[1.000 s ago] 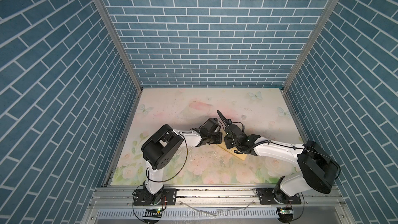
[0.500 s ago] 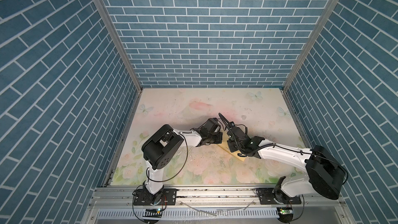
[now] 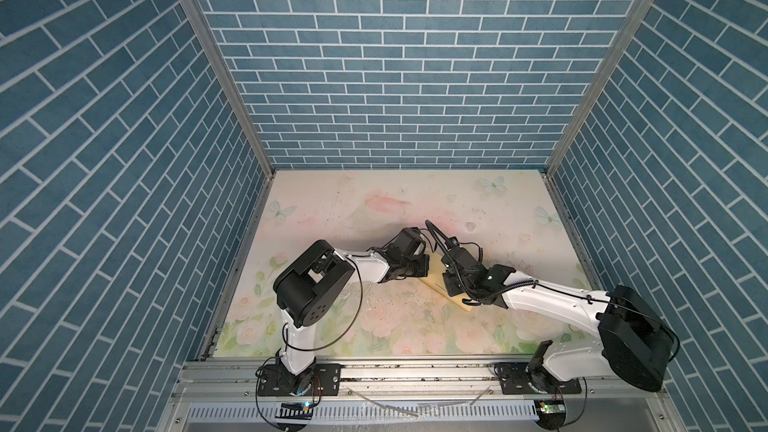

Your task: Place the letter into the envelope and seal it

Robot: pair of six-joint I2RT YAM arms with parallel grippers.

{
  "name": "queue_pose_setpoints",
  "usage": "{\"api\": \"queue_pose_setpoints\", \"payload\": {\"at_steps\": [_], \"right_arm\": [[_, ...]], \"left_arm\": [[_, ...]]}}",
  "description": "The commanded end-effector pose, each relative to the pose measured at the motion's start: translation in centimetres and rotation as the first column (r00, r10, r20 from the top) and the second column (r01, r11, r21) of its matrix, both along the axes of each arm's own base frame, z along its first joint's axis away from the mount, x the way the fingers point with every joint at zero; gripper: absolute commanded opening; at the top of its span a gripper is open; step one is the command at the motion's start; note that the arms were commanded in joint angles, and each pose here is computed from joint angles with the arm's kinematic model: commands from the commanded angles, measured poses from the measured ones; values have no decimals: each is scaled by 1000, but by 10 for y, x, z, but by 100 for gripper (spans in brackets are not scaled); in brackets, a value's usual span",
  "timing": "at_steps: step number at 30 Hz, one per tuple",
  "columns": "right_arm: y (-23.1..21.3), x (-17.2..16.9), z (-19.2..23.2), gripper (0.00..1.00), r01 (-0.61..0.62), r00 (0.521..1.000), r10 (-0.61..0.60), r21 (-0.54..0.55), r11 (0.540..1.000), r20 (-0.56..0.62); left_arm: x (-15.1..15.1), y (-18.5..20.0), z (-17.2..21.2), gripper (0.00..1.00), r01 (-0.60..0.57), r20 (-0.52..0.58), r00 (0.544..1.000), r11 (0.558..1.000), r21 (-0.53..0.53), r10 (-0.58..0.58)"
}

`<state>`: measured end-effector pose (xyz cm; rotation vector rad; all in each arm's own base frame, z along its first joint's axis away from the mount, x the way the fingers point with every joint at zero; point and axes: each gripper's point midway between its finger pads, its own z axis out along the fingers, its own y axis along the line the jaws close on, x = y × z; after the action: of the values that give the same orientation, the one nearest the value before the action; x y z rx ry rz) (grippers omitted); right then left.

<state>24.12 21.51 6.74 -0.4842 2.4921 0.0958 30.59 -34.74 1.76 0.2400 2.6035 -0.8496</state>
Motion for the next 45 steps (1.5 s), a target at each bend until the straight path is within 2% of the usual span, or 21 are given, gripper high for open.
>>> {"api": "queue_pose_setpoints", "payload": {"at_steps": [1,7,11,13,17,23,25,28,32,35,37,42,45], "right_arm": [[-51,-39,-40,0,22,984,-56,-198,980,-168],[-53,-39,-37,0,24,985,-58,-200,979,-163],[-46,-30,-24,0,25,991,-45,-160,987,-123],[-37,-20,-6,0,26,997,-34,-111,994,-70],[-23,5,48,0,32,995,-37,56,998,90],[-30,25,108,0,20,951,-81,201,979,299],[-34,29,120,0,18,932,-99,229,973,348],[-38,33,142,0,3,896,-135,299,954,423],[-41,36,175,0,-47,822,-193,400,915,537],[-42,37,197,0,-96,756,-230,452,887,612],[-40,37,210,0,-140,715,-240,471,871,656],[-29,34,231,0,-277,597,-230,467,839,768],[-22,32,238,0,-340,545,-215,448,827,811]], "left_arm": [[-38,62,-77,0,-23,-180,981,961,276,75],[-37,62,-76,0,-24,-176,982,961,274,75],[-36,61,-74,0,-24,-172,982,963,270,73],[-35,60,-71,0,-28,-165,984,965,262,73],[-31,57,-60,0,-36,-138,988,970,240,71],[-10,37,-12,1,-56,-48,997,988,142,64],[1,28,15,8,-61,6,998,994,93,61],[17,16,66,25,-68,106,992,998,18,66],[28,10,139,47,-76,224,970,992,-102,97],[26,13,182,58,-111,254,952,968,-224,168],[23,17,202,69,-146,234,946,940,-310,224],[11,28,243,89,-241,114,933,826,-510,342],[7,35,261,94,-294,39,919,750,-592,391]]}}
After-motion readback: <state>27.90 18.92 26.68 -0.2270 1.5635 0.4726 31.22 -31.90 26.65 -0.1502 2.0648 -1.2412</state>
